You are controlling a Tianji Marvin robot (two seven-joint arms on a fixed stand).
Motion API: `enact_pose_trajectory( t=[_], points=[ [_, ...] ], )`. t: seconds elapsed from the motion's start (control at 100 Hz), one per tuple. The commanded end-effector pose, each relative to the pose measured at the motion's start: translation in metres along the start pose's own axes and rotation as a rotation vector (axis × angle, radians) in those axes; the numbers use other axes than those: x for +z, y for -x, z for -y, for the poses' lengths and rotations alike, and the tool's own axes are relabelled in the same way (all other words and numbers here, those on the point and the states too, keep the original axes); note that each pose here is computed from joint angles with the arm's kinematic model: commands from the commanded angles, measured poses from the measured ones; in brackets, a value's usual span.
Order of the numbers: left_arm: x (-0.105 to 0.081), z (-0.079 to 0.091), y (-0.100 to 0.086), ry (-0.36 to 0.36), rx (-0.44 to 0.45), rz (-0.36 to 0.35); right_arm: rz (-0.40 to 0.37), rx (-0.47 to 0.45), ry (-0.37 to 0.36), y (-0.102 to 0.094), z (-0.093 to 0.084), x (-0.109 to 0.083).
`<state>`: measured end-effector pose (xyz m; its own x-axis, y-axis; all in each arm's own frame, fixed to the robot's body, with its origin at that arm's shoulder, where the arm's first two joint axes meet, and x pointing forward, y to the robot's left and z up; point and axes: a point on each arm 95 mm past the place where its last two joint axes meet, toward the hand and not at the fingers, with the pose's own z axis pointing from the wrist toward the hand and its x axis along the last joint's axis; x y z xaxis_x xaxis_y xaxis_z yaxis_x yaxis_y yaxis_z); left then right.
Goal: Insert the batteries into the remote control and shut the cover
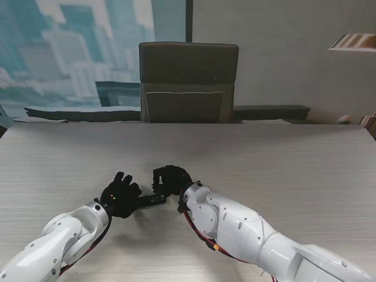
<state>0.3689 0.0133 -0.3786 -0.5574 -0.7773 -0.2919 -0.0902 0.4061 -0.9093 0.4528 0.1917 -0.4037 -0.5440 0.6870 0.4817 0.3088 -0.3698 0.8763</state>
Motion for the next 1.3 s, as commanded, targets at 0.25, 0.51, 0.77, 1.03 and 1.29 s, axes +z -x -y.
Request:
enact_pose_trajectory(
  t=[0.25,0.51,0.77,1.03,1.29],
  points=[
    [-0.007,-0.028,-0.011,0.094,-0.013,-0.017,-0.012,-0.008,-0.043,0.002,0.015,-0.012],
    [-0.007,-0.028,-0.011,0.095,-0.013,-0.018,-0.01,-0.009,-0.021,0.0,0.015,-0.007],
    [-0.007,-0.027,-0.01,0.094,-0.012,-0.014,-0.008,0.002,-0.035,-0.001,0.018,-0.004],
    [-0.008,-0.028,-0.01,0.093,-0.012,-0.011,-0.047,-0.01,-0.064,0.001,0.02,-0.015],
    [-0.007,-0.028,-0.01,0.095,-0.01,-0.014,-0.075,-0.035,-0.068,0.005,0.018,-0.025]
  ],
)
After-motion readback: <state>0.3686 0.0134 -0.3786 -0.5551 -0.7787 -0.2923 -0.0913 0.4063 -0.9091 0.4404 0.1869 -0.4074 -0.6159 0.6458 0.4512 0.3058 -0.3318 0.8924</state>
